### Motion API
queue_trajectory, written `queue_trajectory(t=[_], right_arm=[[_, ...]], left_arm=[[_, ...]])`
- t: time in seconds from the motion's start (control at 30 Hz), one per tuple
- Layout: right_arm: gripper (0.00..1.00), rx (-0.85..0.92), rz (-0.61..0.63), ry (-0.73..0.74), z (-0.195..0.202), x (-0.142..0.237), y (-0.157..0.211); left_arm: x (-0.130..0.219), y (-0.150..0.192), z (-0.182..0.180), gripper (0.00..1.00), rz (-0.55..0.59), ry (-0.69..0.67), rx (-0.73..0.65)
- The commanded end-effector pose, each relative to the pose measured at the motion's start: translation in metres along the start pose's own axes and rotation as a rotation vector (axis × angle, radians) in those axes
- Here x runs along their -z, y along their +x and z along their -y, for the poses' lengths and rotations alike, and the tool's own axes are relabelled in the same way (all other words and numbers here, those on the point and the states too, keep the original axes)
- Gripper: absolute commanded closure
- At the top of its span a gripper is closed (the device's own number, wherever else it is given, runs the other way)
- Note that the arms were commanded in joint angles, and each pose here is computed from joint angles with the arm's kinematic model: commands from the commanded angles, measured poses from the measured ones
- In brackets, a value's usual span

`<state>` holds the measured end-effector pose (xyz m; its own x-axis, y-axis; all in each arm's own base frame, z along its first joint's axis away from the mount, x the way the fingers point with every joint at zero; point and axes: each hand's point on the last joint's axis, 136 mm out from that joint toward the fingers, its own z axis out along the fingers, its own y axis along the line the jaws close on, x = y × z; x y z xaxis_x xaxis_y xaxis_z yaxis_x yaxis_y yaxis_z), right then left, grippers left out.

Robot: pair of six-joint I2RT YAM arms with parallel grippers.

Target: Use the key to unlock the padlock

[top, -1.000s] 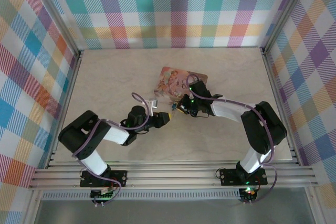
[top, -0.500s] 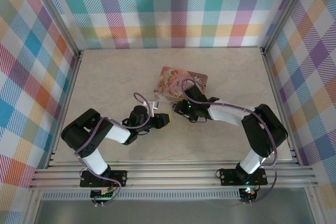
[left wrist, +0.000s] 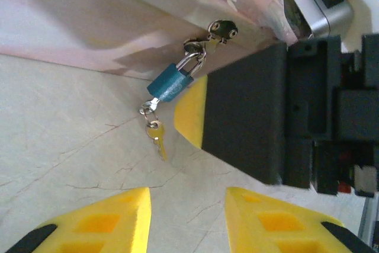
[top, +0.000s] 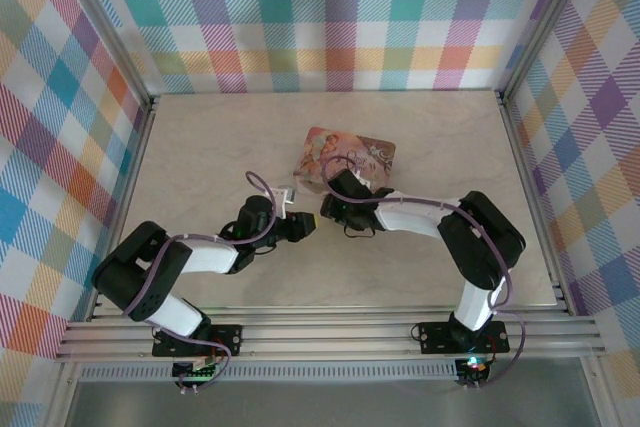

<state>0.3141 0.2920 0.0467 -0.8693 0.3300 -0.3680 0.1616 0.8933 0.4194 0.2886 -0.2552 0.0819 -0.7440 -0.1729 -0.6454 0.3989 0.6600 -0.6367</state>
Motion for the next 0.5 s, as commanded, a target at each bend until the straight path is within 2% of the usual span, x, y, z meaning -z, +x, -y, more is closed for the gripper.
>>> queue_trajectory(t=[0.0, 0.47], right_arm=[[0.41, 0.035, 0.048, 0.033, -0.007, 0.0, -0.008], [0.43, 0.037, 0.104, 0.126, -0.01, -0.016, -0.019]], left_arm=[[0.01, 0.004, -0.006, 0.63, -0.012, -0.025, -0.032], [0.022, 0.0, -0.006, 0.63, -0.006, -0.013, -0.046]])
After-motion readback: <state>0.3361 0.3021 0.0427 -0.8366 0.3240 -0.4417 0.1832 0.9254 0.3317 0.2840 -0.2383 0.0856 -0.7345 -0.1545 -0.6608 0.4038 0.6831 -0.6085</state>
